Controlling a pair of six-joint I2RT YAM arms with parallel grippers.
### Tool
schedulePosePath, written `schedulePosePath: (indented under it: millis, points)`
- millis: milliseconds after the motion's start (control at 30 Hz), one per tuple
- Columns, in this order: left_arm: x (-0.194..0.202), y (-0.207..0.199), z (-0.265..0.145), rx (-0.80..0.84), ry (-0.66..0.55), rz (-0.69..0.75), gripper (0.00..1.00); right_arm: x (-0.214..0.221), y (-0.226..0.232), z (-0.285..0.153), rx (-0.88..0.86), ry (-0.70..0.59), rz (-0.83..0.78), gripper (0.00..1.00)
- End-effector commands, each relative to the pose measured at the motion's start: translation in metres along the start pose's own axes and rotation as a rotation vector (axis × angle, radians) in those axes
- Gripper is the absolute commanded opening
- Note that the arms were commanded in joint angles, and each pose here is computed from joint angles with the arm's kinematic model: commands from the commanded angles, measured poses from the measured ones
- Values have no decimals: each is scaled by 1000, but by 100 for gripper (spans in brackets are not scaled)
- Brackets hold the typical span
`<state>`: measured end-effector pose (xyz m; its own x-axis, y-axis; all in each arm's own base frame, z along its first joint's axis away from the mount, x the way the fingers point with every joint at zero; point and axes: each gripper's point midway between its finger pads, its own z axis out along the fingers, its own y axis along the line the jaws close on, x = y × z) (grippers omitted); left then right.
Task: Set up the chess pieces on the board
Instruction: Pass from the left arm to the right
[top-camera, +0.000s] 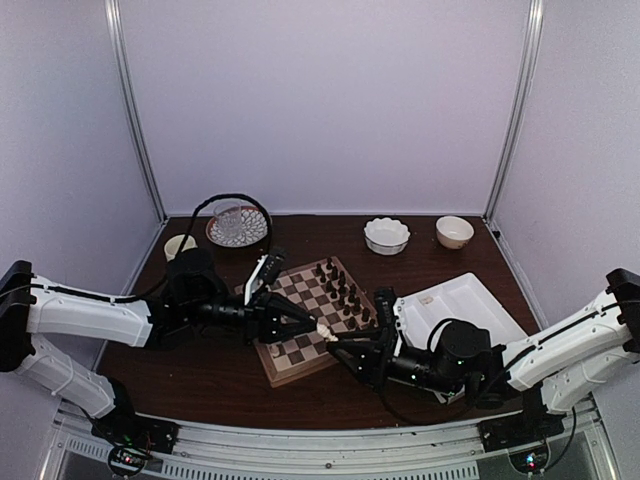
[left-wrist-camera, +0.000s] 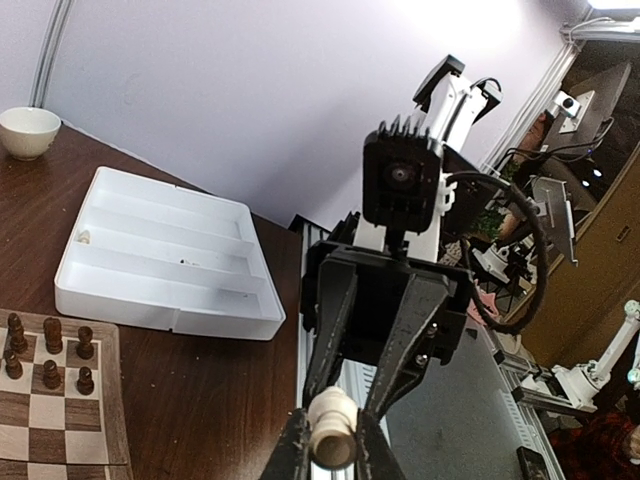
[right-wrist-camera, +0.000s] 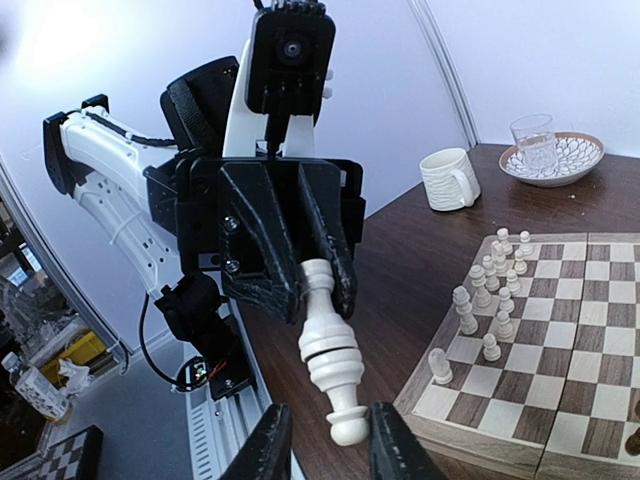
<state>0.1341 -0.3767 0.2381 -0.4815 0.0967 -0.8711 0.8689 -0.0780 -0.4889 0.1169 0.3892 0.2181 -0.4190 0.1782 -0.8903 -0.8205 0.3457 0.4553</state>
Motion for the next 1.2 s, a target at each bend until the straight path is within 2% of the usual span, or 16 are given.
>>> schedulePosePath:
  millis: [0, 367, 567, 667, 767, 933, 1033, 1167]
  points:
    - [-9, -10, 0, 37, -32, 37, 3, -11, 7, 4, -10, -36, 9, 20]
    - [-7, -9, 0, 32, -23, 36, 3, -13, 0, -2, 19, -47, 24, 2]
    - [0, 16, -2, -116, 11, 34, 3, -2, -28, -23, 156, 11, 19, 0]
    - [3, 29, -7, -207, 39, 51, 2, 1, -56, -42, 317, 65, 7, 0]
    - [11, 42, -16, -315, 95, 97, 2, -3, -80, -58, 462, 162, -19, 0]
    - [44, 55, -24, -430, 263, 170, 3, -31, -92, -71, 570, 289, -88, 0]
    - [61, 52, -21, -455, 348, 205, 3, -40, -100, -63, 577, 376, -95, 0]
    - [80, 54, -28, -526, 453, 266, 3, -49, -108, -40, 493, 476, -48, 0]
